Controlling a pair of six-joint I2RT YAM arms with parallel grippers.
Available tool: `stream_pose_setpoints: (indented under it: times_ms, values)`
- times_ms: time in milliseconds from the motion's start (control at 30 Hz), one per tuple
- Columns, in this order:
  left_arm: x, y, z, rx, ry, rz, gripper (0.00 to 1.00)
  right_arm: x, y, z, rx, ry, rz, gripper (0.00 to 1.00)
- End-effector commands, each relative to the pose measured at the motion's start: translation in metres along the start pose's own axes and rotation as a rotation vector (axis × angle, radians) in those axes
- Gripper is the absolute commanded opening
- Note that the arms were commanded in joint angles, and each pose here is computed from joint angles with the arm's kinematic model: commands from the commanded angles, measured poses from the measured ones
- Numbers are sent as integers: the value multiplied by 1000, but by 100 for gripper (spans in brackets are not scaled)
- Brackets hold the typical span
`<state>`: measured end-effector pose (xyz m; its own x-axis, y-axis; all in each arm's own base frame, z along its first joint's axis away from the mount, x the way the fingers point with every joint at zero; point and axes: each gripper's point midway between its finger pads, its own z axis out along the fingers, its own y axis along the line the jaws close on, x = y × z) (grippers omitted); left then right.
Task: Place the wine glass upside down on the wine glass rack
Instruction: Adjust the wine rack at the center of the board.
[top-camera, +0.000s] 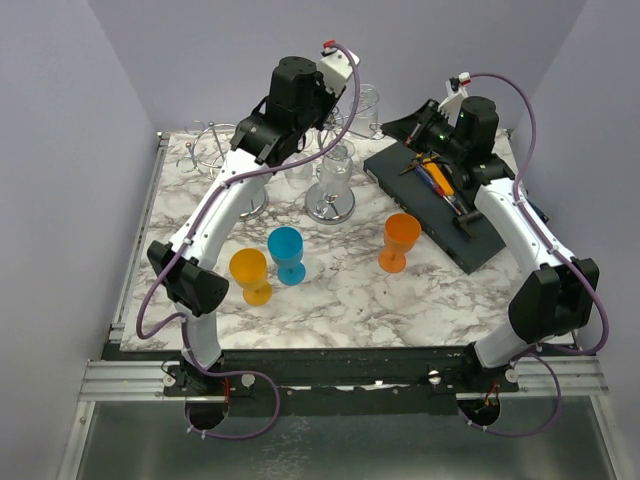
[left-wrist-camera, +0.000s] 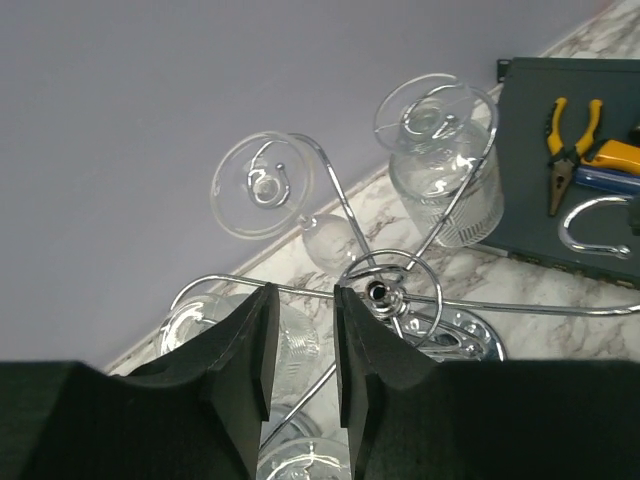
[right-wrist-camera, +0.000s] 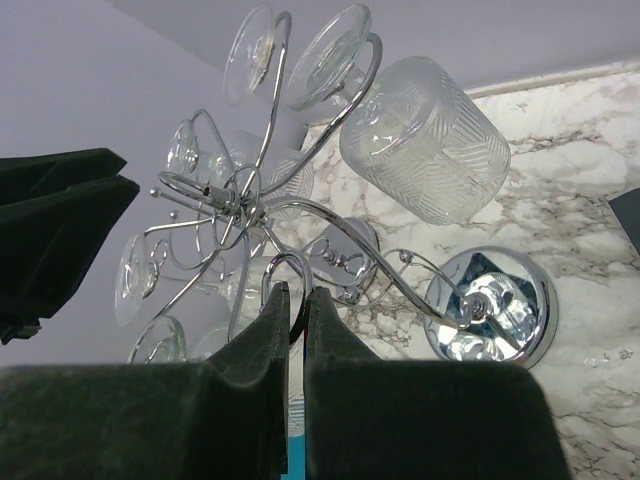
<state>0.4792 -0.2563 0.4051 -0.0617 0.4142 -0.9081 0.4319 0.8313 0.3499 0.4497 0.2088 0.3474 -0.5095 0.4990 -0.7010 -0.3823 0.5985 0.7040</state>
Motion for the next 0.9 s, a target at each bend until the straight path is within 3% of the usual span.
stream_pose_setpoints:
  times_ms: [0,267,533,867]
  values:
    - [0,-24,-4,167,1,-19,35,-3,-3,5,7,-12,-72,1]
    - [18,-23,17,203,57,-5,35,-3,-2,-1,14,-24,-84,0]
    - [31,-9,25,131,98,32,21,-5,1,-7,9,-46,-90,1]
    - [38,-11,41,119,108,28,18,-4,12,-25,-18,-73,-96,1]
